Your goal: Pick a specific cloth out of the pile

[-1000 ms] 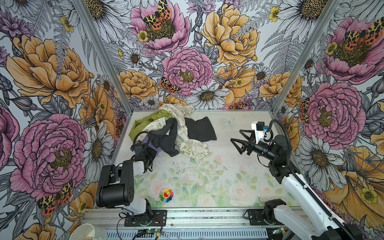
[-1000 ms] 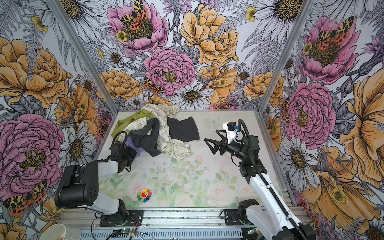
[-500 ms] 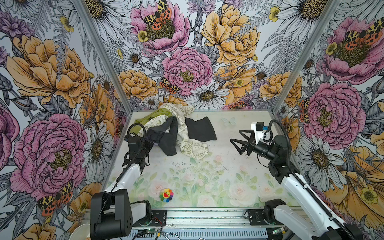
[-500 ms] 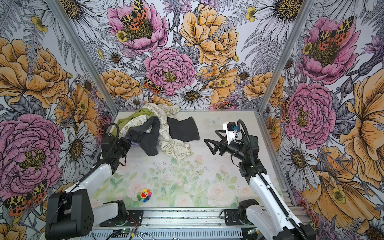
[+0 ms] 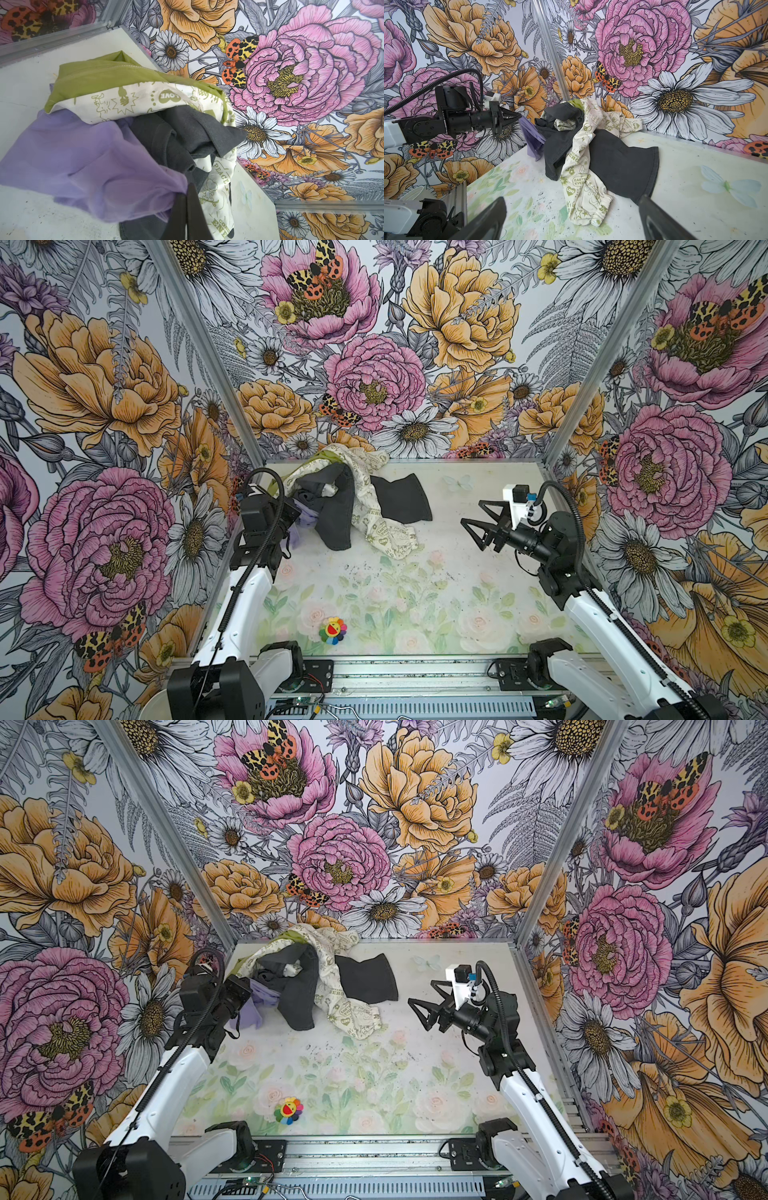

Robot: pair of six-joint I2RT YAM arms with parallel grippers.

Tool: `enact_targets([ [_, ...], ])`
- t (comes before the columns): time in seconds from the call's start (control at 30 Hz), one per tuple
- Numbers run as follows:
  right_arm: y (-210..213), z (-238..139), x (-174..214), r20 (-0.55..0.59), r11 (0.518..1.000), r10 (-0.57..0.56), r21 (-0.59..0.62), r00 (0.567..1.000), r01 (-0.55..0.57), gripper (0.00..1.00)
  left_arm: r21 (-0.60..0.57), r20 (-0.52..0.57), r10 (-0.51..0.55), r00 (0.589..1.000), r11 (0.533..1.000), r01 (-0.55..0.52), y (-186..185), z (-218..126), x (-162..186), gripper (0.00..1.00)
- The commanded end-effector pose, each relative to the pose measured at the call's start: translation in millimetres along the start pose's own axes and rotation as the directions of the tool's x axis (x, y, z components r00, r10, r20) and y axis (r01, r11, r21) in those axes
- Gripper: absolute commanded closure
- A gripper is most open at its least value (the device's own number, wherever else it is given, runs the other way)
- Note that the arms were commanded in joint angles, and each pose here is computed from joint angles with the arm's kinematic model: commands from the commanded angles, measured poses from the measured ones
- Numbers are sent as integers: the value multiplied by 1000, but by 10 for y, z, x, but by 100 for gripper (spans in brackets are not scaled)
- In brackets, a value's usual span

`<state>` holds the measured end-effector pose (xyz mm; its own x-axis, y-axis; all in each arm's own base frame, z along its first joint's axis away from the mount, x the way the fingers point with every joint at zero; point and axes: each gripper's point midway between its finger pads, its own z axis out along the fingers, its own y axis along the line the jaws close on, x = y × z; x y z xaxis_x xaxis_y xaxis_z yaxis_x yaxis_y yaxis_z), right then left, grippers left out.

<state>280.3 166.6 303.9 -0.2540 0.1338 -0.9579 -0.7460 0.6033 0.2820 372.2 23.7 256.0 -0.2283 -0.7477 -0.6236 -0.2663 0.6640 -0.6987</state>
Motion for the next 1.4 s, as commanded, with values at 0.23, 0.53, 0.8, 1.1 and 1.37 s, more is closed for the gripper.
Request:
enact_targets([
  [0.23, 64, -44, -125, 30, 999, -41, 7, 999, 41, 1, 108, 146, 89, 985, 988, -106, -650, -359, -578, 100],
  [0.53, 46, -34, -85, 23, 999, -34, 9, 999, 34, 1, 146, 177, 143, 974, 975, -170, -1012, -500, -812, 100],
  [0.8, 36, -21, -79, 22, 999, -32, 8, 999, 32, 1, 164, 187, 203, 961, 958, -235, -1353, -552, -1024, 100],
  [1.1, 22, -6, -68, 19, 1000, -30, 9, 999, 29, 0, 265, 215, 266, 940, 910, -318, -2014, -717, -1173, 100],
  [1.37, -2, 8, -56, 16, 1000, -24, 17, 1000, 24, 1, 318, 186, 325, 927, 873, -370, -2337, -662, -975, 100],
])
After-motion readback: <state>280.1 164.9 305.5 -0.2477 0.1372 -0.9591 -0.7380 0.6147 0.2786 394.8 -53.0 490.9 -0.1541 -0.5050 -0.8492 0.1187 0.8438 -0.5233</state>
